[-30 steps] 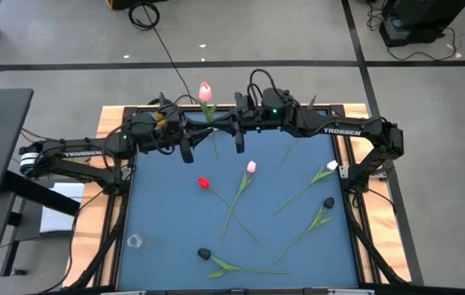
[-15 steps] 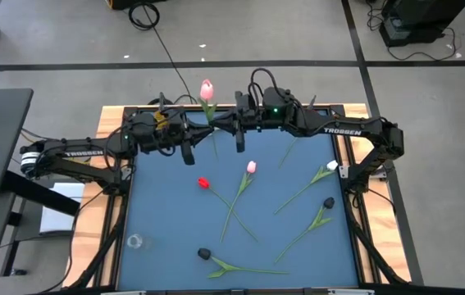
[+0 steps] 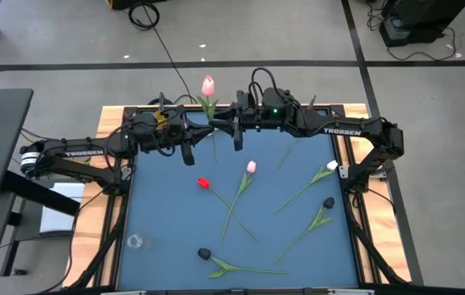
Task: Sort flowers into vase by color
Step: Put the left pink flower into the yellow vase
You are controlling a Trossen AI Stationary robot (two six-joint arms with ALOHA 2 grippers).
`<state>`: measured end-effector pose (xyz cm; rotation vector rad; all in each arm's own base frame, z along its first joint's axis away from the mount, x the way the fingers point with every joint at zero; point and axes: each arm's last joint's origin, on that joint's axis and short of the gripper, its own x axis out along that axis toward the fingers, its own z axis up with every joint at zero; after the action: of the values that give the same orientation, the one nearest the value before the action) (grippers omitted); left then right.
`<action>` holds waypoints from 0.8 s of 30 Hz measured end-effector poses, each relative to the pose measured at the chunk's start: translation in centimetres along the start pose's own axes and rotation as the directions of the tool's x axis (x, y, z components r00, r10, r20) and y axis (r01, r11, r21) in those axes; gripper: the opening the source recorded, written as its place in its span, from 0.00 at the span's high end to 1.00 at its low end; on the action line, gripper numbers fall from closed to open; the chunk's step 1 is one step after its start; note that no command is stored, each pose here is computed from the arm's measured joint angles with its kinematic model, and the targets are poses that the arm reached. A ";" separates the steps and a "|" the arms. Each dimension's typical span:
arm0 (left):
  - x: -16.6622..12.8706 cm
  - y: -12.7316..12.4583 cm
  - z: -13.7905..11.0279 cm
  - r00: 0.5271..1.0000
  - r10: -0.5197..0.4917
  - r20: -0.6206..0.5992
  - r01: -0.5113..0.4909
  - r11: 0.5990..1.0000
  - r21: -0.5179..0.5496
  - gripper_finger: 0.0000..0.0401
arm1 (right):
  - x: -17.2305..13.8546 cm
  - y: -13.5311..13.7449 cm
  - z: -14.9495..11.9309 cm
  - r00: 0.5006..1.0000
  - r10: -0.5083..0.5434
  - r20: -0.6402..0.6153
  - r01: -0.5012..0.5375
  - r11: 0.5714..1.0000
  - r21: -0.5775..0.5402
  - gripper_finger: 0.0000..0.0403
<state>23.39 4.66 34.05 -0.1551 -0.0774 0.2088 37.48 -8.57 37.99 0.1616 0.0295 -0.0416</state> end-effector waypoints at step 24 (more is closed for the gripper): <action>-7.6 2.9 1.6 0.932 0.334 -0.138 -0.347 0.935 -0.077 0.58 | 3.4 -1.0 -2.7 0.975 -0.200 0.093 0.209 0.973 -0.098 1.00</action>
<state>15.22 6.10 34.72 -0.2812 0.0634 0.5432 40.71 -9.22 35.07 0.0481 -0.0347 -0.2521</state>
